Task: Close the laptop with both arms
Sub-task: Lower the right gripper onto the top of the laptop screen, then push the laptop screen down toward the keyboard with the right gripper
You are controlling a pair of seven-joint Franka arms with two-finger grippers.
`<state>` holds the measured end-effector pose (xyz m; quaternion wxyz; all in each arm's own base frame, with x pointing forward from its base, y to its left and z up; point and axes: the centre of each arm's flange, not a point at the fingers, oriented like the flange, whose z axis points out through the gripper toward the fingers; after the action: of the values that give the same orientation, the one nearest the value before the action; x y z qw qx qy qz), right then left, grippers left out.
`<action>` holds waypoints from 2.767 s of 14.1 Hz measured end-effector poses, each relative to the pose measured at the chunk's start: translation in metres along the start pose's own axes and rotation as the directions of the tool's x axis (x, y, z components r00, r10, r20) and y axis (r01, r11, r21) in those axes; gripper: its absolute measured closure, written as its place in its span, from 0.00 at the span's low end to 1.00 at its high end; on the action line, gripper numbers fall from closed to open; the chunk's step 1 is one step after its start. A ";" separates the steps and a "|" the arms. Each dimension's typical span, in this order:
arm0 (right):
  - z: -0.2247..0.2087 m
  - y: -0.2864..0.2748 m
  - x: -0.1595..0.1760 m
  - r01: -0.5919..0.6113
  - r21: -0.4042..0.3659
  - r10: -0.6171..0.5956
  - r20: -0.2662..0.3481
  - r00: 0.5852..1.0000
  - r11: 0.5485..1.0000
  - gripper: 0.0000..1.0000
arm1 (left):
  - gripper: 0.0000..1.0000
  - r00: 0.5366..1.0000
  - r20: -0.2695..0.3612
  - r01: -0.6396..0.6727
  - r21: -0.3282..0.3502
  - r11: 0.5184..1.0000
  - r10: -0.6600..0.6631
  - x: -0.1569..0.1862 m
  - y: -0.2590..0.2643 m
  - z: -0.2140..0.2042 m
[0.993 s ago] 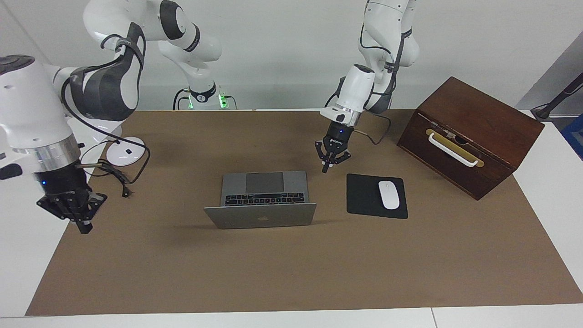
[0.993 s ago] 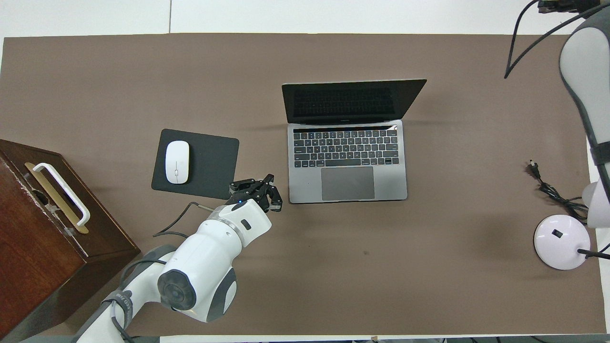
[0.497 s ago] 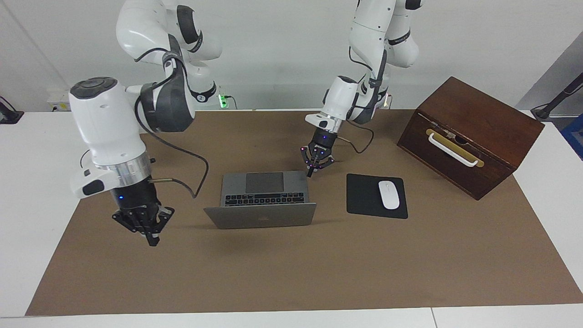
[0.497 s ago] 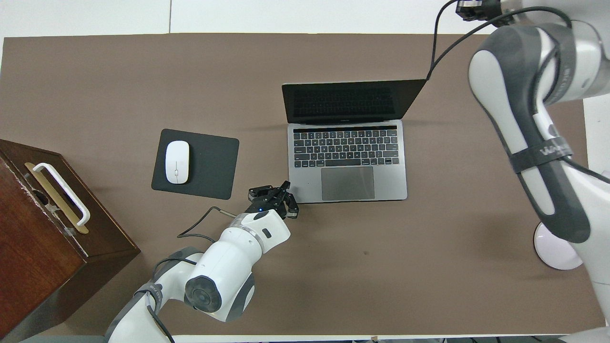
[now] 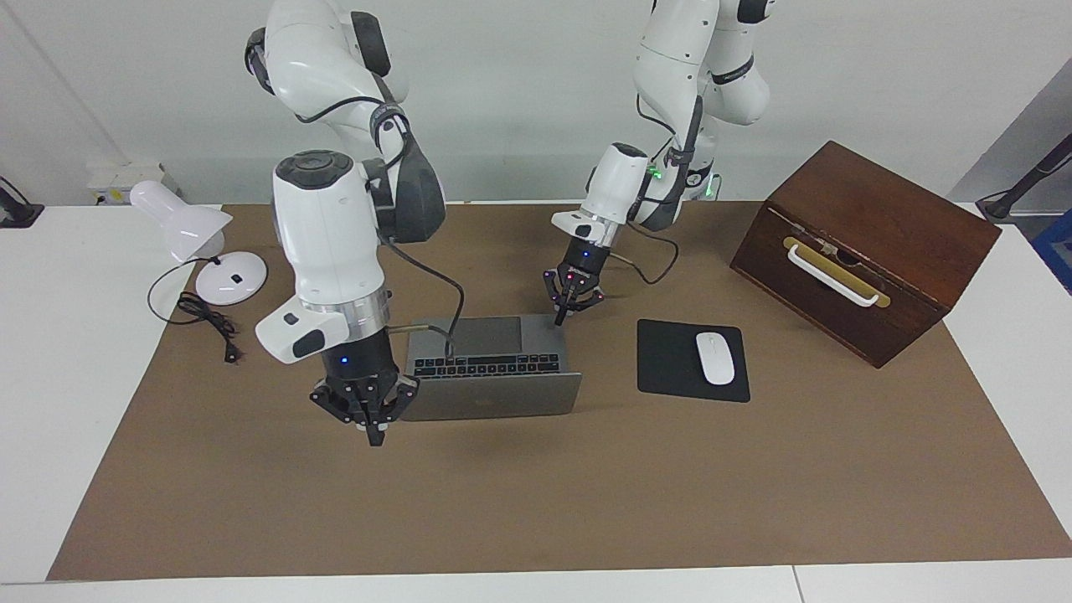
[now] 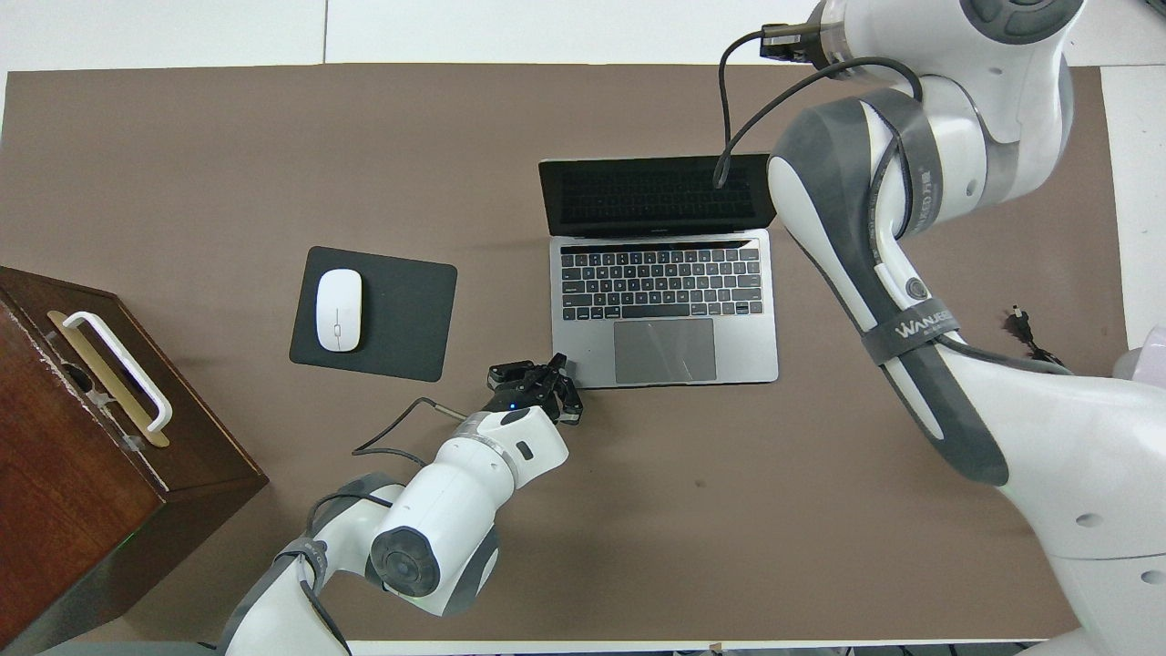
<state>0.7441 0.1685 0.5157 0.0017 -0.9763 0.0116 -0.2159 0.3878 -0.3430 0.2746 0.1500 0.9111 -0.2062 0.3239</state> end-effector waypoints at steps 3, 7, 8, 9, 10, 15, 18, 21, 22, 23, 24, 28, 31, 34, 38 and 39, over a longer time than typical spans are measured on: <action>0.005 -0.005 -0.004 0.021 -0.017 -0.021 0.006 1.000 1.000 0.99 | 0.99 1.000 0.008 -0.005 -0.001 1.000 0.005 -0.003 0.003 0.007; 0.009 -0.037 -0.015 0.066 -0.006 -0.066 0.016 0.998 0.998 0.99 | 0.99 1.000 0.007 -0.009 -0.005 1.000 0.009 -0.003 0.006 0.007; 0.009 -0.046 -0.018 0.077 -0.002 -0.077 0.017 0.997 0.997 0.99 | 0.99 1.000 0.008 -0.009 -0.005 1.000 0.009 -0.003 0.006 0.007; 0.010 -0.051 -0.020 0.084 0.001 -0.084 0.020 0.996 0.996 0.99 | 0.99 1.000 0.008 -0.010 -0.005 1.000 0.010 -0.003 0.006 0.007; 0.013 -0.055 -0.023 0.090 0.002 -0.090 0.026 0.996 0.996 0.99 | 0.99 1.000 0.008 -0.013 -0.006 1.000 0.013 -0.003 0.006 0.007; 0.039 -0.078 -0.044 0.127 0.015 -0.128 0.046 0.991 0.992 0.99 | 0.99 0.998 0.008 -0.058 -0.013 0.998 0.058 -0.003 0.006 0.008; 0.046 -0.078 -0.049 0.130 0.013 -0.131 0.062 0.989 0.991 0.99 | 0.99 0.997 0.008 -0.074 -0.015 0.997 0.074 -0.003 0.006 0.009; 0.055 -0.081 -0.061 0.118 0.031 -0.121 0.119 0.986 0.993 0.99 | 0.99 0.995 0.008 -0.102 -0.020 0.995 0.103 -0.003 0.005 0.009; 0.057 -0.081 -0.065 0.104 0.040 -0.109 0.154 0.982 0.994 0.99 | 0.99 0.994 0.008 -0.107 -0.021 0.994 0.107 -0.003 0.005 0.009; 0.058 -0.080 -0.068 0.092 0.045 -0.098 0.189 0.977 0.995 0.99 | 0.99 0.994 0.008 -0.108 -0.021 0.994 0.108 -0.003 0.005 0.009; 0.058 -0.078 -0.071 0.077 0.051 -0.086 0.222 0.971 0.996 0.99 | 0.99 0.994 0.008 -0.108 -0.021 0.994 0.108 -0.003 0.005 0.009; 0.054 -0.066 -0.080 0.006 0.082 -0.034 0.350 0.936 0.997 0.99 | 0.99 0.993 0.008 -0.116 -0.023 0.993 0.117 -0.003 0.005 0.009; 0.055 -0.049 -0.081 -0.051 0.098 0.007 0.409 0.912 0.994 0.99 | 0.99 0.993 0.008 -0.119 -0.023 0.993 0.119 -0.003 0.005 0.009; 0.062 -0.036 -0.086 -0.083 0.096 0.033 0.438 0.898 0.992 0.99 | 0.99 0.993 0.008 -0.119 -0.023 0.993 0.119 -0.003 0.005 0.009; 0.081 -0.039 -0.108 -0.102 0.065 0.057 0.491 0.869 0.993 0.99 | 0.99 0.993 0.008 -0.119 -0.023 0.993 0.120 -0.003 0.005 0.009; 0.087 -0.041 -0.114 -0.108 0.056 0.065 0.504 0.861 0.993 0.99 | 0.99 0.993 0.008 -0.119 -0.023 0.993 0.120 -0.003 0.004 0.009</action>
<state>0.6780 0.2124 0.3891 0.0546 -0.9964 0.0458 0.0450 0.3885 -0.3499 0.2665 0.1399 0.8968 -0.2648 0.3258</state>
